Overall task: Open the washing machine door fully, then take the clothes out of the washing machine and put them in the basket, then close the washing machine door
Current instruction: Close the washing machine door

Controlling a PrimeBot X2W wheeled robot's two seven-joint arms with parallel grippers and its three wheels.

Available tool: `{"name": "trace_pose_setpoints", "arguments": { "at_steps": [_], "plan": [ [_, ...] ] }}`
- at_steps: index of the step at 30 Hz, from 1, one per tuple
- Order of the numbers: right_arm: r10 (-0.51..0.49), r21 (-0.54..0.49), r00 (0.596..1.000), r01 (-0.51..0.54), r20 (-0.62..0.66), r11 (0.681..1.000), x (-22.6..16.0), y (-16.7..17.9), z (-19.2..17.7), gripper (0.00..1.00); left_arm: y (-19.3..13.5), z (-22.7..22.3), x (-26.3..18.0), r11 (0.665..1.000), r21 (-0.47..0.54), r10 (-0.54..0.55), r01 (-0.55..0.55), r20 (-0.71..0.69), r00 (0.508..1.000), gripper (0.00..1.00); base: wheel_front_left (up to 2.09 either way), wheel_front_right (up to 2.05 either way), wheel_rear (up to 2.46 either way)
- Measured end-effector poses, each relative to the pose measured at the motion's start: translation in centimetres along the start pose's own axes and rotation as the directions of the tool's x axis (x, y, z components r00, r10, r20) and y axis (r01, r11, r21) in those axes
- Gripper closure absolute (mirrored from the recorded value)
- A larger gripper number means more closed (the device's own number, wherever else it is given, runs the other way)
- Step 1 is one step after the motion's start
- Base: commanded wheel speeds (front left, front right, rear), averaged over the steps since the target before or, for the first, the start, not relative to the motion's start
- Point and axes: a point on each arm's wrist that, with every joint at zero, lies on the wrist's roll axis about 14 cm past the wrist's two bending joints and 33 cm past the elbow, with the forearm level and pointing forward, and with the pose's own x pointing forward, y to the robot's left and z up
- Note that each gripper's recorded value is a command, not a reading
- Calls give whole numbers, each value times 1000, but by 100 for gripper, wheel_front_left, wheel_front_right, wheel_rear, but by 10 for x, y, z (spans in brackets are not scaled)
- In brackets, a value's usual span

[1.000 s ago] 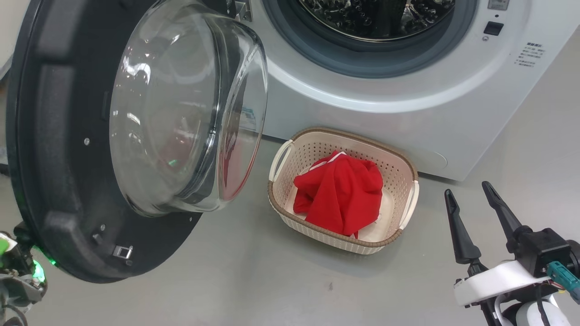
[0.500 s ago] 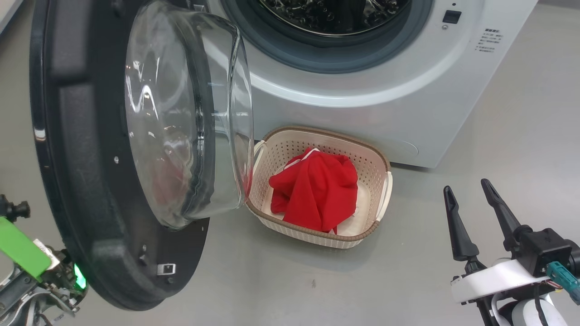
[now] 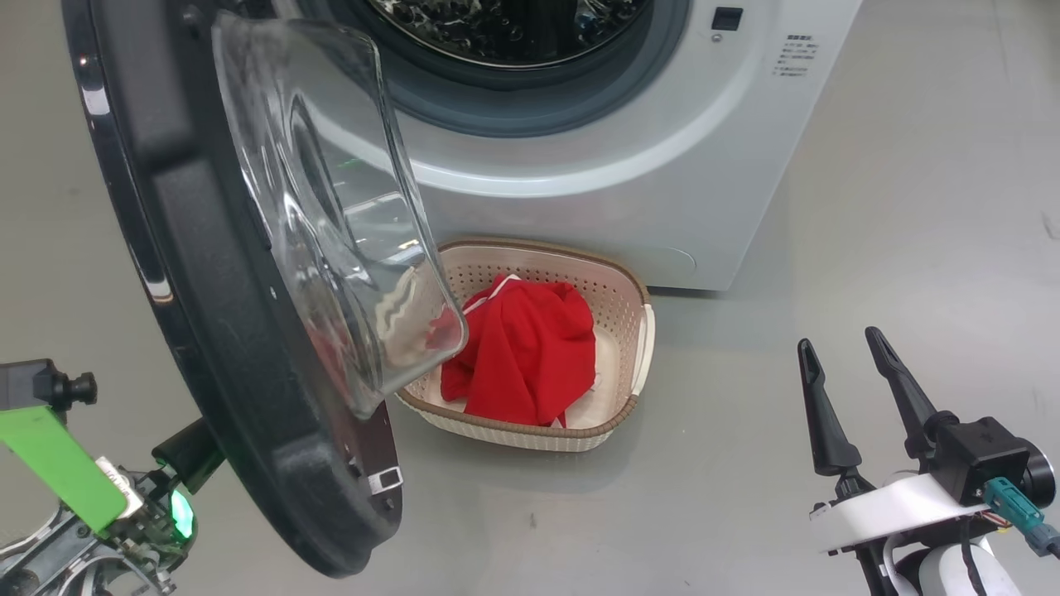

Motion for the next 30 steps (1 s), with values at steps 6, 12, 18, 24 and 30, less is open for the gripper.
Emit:
{"name": "trace_pose_setpoints", "arguments": {
  "at_steps": [6,12,18,24,30],
  "plan": [
    [-57,5,998,57,0,998,-10,-15,1,0,-4,-11,23,999,-22,-45,44,-49,998,100,0,0,0],
    [-107,3,994,107,17,994,-16,-30,5,0,-5,-26,46,997,-40,-68,64,-111,992,100,0,0,0],
    [-151,6,988,151,17,989,-22,-41,3,0,-3,-31,71,995,-54,-85,78,-141,986,100,0,0,0],
    [-188,11,982,188,20,982,-24,-54,2,0,-4,-33,102,995,-45,-96,90,-175,980,100,0,0,0],
    [-223,13,975,222,19,975,-23,-66,0,0,-8,-31,135,990,-64,-136,126,-179,974,100,0,0,0]
  ]
}}
